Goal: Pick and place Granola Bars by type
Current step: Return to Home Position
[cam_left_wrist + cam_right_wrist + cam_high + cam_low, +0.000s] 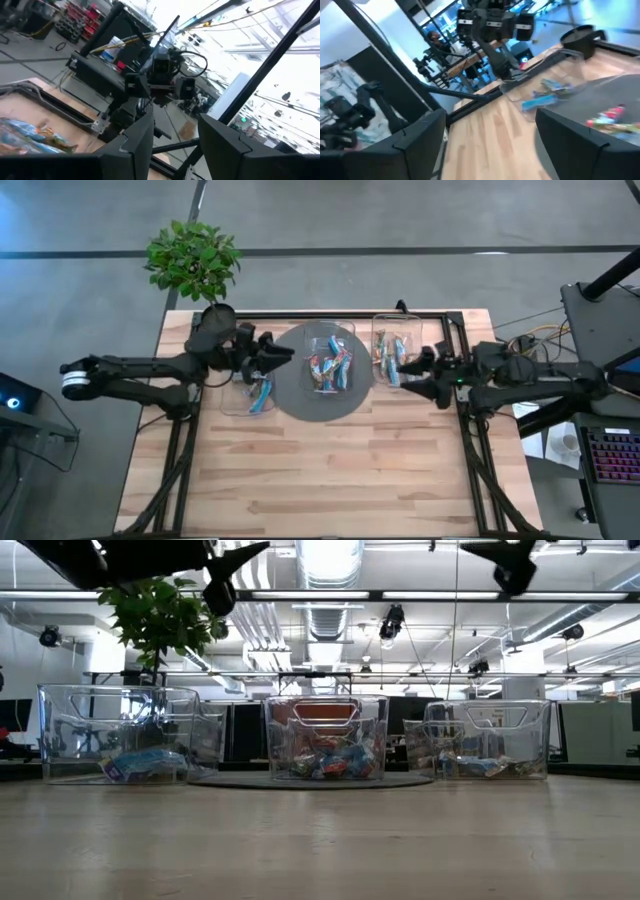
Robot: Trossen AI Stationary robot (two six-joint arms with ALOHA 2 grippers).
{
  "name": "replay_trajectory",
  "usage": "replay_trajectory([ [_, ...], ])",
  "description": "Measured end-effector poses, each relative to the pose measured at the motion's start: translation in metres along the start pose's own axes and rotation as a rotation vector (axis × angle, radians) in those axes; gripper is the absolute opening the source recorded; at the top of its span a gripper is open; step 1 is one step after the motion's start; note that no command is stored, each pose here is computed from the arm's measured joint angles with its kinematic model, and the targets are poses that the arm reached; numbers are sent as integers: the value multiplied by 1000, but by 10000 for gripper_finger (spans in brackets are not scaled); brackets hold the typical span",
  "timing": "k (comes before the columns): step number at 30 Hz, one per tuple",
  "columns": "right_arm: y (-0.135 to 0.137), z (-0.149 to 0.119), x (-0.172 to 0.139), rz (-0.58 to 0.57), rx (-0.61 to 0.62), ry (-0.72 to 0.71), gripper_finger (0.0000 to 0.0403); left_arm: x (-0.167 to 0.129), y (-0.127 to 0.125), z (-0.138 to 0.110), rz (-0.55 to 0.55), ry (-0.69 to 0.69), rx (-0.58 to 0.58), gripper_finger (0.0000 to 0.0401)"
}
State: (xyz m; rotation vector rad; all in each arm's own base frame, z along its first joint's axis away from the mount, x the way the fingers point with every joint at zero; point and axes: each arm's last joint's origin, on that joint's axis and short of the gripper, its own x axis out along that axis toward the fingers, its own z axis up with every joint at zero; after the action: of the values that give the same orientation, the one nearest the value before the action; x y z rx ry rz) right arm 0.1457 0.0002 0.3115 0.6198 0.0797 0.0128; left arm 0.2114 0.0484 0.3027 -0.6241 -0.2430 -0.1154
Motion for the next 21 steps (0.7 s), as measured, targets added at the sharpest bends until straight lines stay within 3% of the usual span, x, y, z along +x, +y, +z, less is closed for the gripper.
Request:
replay_trajectory([
  [6,-7,-7,-44,-39,-59,-20,309,-20,-10,4,4,-65,49,138],
  [12,-7,-10,-79,-7,-166,-94,310,-45,-10,0,158,-150,84,138],
  [21,-13,-21,-100,41,-210,-180,306,-75,-8,-16,142,-166,87,138],
])
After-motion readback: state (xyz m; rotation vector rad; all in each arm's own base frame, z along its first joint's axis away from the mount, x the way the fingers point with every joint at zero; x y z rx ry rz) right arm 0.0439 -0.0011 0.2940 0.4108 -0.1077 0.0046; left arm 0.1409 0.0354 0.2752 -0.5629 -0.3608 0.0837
